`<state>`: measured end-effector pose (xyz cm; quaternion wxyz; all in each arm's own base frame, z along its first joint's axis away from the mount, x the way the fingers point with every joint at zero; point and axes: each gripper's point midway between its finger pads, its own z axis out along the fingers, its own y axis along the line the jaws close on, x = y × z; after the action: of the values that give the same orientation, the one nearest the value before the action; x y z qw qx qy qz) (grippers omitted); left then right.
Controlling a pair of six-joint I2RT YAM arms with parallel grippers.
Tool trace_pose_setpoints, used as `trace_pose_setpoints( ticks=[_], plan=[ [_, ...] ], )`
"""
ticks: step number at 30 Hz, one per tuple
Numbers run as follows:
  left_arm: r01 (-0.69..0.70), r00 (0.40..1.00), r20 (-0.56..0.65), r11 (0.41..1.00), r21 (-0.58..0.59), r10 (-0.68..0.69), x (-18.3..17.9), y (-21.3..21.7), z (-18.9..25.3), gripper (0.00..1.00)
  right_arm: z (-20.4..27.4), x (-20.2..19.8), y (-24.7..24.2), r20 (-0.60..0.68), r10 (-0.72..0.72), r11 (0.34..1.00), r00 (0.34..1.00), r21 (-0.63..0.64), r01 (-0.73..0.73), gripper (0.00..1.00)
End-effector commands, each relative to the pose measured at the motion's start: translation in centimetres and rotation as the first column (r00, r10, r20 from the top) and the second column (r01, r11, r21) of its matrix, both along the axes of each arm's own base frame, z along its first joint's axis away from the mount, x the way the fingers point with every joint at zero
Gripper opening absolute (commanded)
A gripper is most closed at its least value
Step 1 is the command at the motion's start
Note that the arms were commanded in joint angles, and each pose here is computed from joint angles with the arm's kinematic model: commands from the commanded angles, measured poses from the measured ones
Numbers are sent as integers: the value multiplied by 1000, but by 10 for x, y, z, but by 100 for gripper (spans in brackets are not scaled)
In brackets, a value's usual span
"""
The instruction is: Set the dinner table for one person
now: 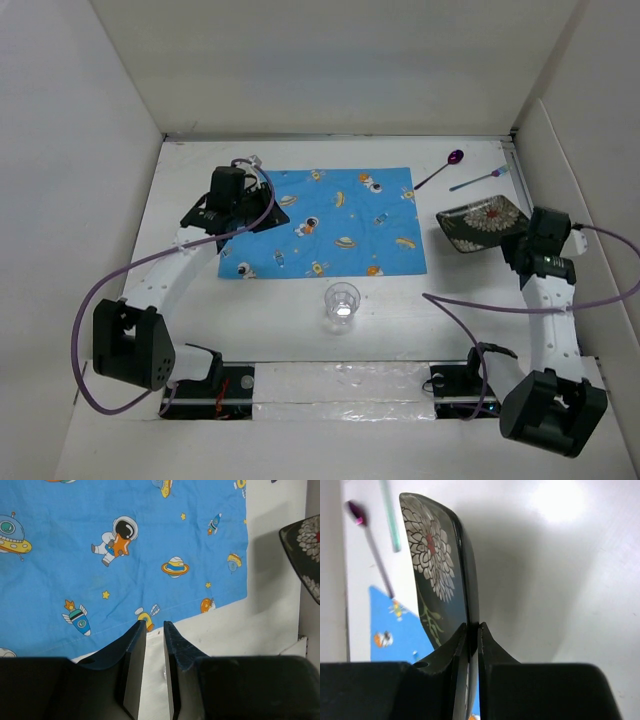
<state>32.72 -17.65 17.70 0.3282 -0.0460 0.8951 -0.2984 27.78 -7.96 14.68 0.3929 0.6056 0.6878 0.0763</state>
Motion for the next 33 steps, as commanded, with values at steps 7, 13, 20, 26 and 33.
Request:
trace_pose_setpoints(
  ticks=[7,13,20,26,33],
  plan=[
    [-37,992,120,999,4,36,22,3,42,17,171,75,78,424,576,817,699,-274,-507,0],
    [-52,973,224,999,1,50,34,6,89,21,173,109,187,433,839,454,329,-225,-862,0],
    [-58,926,371,997,-44,70,30,9,154,38,124,141,295,426,904,114,51,-124,-986,0],
    [-93,933,345,995,-44,103,19,17,141,38,90,166,340,493,870,39,-9,-87,-995,0],
    [-113,947,297,992,-63,127,5,20,117,38,64,178,373,500,866,-4,-32,-58,-998,0]
  ],
)
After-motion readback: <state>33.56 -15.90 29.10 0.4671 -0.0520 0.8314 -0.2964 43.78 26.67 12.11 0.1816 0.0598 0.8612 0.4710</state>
